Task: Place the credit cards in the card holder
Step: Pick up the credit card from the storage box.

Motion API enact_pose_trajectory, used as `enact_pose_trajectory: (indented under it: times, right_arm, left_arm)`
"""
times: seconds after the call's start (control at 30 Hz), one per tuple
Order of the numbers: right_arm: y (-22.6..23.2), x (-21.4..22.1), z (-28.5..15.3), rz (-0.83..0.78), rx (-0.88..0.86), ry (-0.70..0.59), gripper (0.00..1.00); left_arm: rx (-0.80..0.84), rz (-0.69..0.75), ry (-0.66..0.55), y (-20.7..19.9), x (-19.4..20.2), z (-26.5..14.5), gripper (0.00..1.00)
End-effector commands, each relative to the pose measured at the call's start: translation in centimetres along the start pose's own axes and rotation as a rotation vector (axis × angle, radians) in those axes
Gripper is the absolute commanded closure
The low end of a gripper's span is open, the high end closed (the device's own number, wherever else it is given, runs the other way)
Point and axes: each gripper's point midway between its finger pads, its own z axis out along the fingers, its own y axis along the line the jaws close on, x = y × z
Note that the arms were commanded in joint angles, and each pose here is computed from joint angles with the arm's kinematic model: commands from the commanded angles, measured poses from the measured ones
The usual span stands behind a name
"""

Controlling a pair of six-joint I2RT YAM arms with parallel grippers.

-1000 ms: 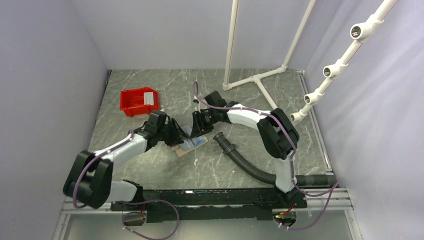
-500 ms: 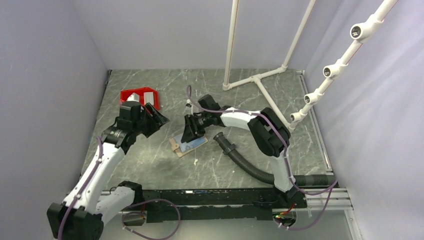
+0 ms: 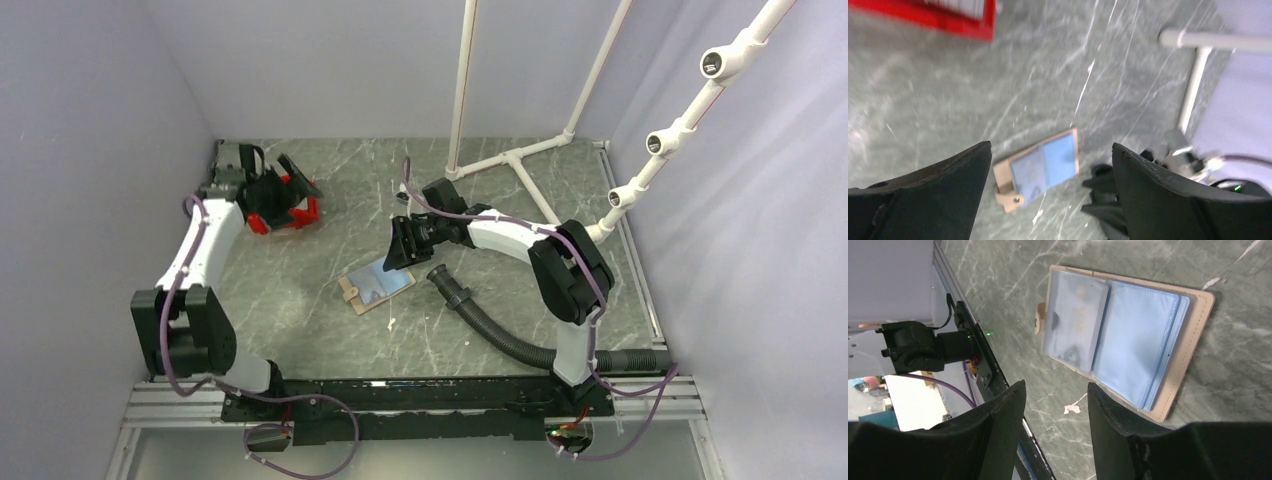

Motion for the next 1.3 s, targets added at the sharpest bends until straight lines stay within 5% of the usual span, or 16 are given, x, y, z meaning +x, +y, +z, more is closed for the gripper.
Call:
enact_pose_trajectory:
  times: [0.0,0.23,0.57,1.27]
  right_arm:
    - [0.6,-0.6,-0.6,-0.065,0.007,-0.033,0.49]
    - [0.4,-0.2,-0.8,-0.085,0.008,-0.041,0.48]
    - [-0.4,0.4,-0.8,-0.082,0.011,-0.034,0.48]
    - [-1.4,0.3,-0.4,-0.061,0.015,-0.026,0.48]
  left_arm:
    - [-0.084,0.16,-0.046,0.1,-5.2,-0.8,0.01]
    - [-0.129,0.199,-0.037,1.7,-10.9,3.2,0.0]
    - [-0.152,0.301,0.013,3.4,-14.1,9.5,0.01]
    - [-0.028,0.202,0.128,5.0,-12.1,14.5,0.04]
